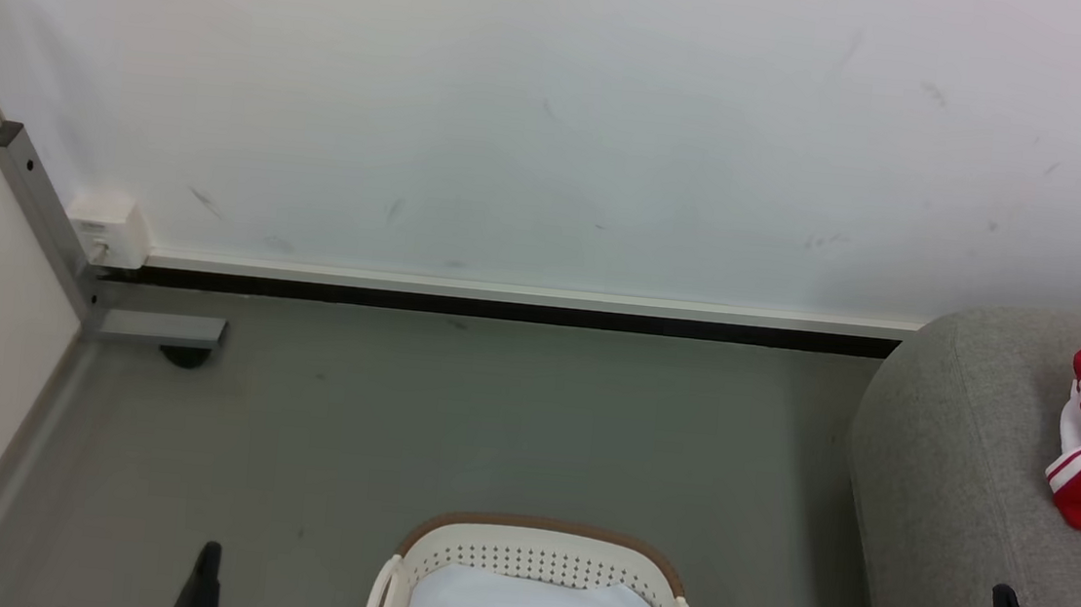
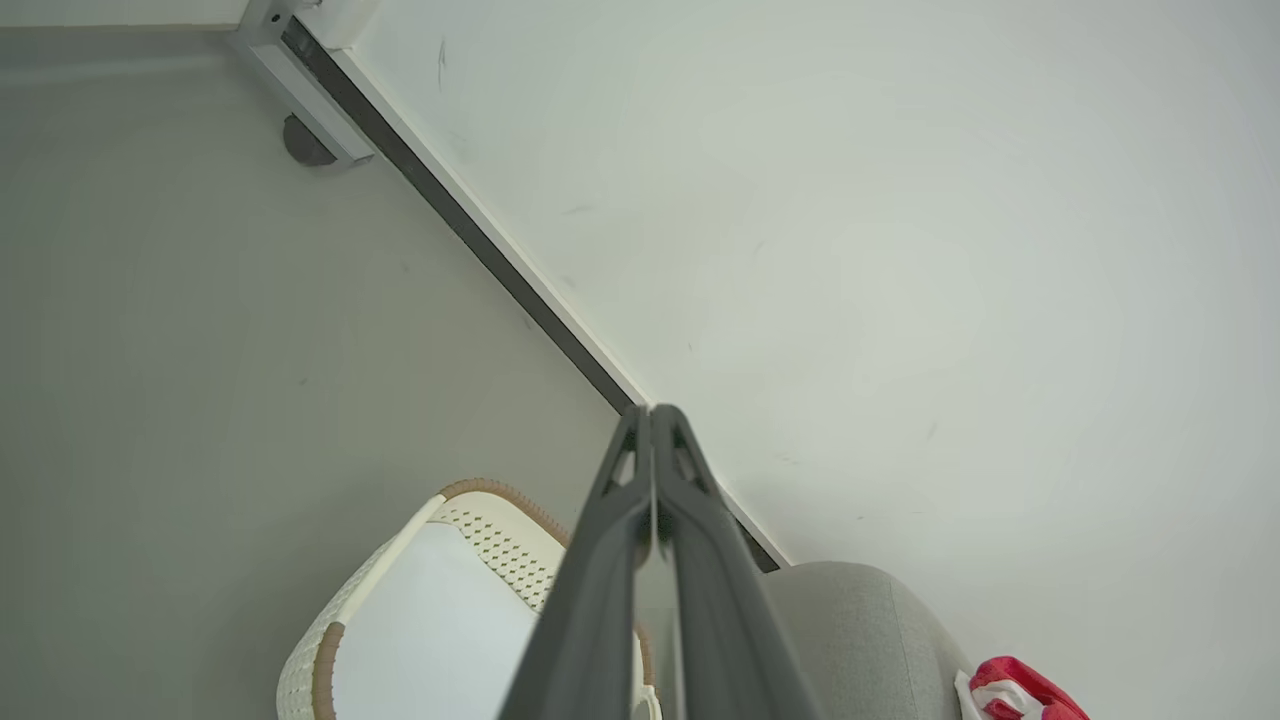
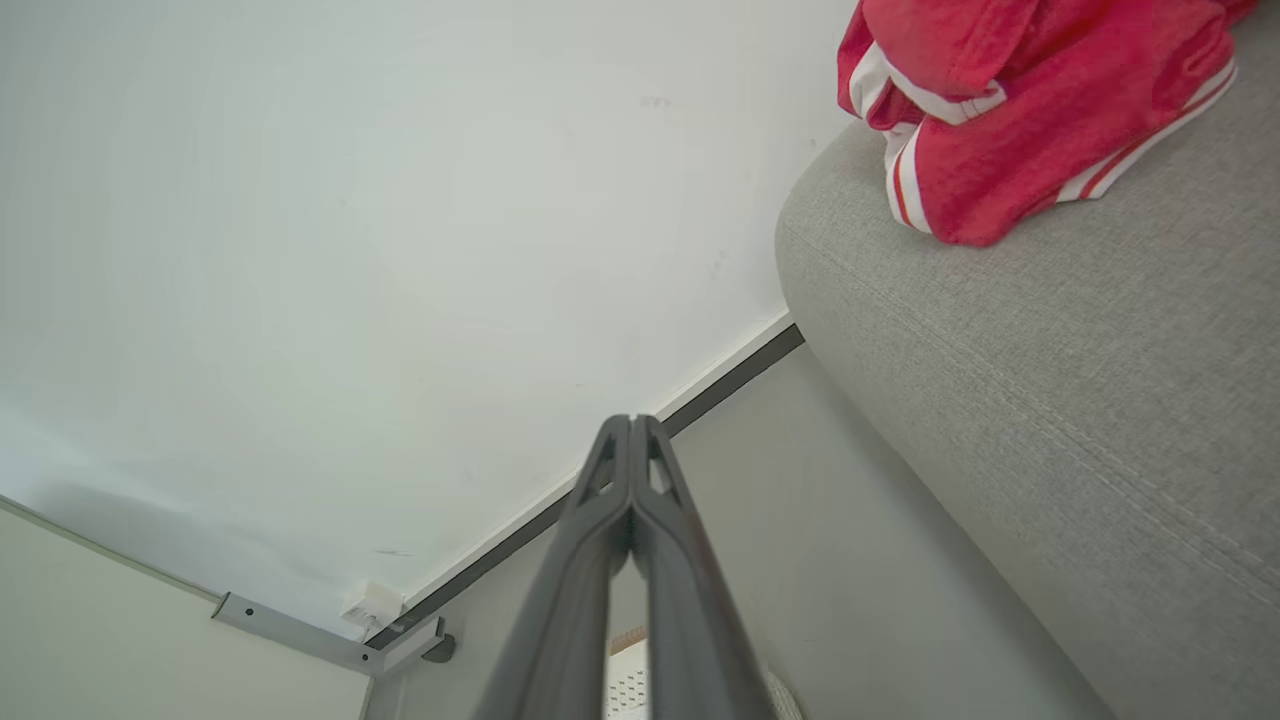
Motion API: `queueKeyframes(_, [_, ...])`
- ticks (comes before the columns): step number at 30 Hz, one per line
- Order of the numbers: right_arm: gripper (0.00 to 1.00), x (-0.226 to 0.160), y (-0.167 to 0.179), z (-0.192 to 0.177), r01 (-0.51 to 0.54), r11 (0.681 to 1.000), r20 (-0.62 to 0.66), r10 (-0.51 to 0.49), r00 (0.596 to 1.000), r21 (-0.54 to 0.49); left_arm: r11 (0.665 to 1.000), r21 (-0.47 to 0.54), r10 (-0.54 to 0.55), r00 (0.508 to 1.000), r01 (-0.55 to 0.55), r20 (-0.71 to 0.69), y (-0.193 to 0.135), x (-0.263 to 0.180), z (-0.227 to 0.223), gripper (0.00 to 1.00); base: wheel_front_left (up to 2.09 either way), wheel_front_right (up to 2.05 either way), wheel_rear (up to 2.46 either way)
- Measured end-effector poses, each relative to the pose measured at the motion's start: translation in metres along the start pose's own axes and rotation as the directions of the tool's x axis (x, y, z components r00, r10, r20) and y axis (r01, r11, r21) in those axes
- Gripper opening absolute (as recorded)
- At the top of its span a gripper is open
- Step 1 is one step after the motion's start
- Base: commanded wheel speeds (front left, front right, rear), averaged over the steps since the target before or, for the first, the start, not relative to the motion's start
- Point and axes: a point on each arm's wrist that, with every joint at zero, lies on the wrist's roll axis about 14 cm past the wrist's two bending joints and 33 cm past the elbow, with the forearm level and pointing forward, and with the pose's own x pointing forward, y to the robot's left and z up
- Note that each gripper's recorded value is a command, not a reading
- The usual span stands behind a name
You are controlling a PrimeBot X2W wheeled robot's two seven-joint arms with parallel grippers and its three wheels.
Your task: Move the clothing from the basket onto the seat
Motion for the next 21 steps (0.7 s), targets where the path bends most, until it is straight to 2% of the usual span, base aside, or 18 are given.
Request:
queueKeyframes(10, [0.00, 0.005, 0.004, 0.003, -0.006, 0.992, -0.001, 0.006, 1.000, 0.127, 0.992, -0.122, -0.011, 1.000, 0.011, 0.001, -0.004, 0.005, 0.004, 0.00, 0.00, 0.00, 0.00])
queueKeyframes(21, [0.00, 0.011, 0.009, 0.006, -0.018, 0.968, -0.001, 0.019, 1.000, 0.251, 0.970, -0.240, -0.028, 1.000, 0.028, 0.006, -0.010, 0.010, 0.009, 0.00, 0.00, 0.00, 0.00])
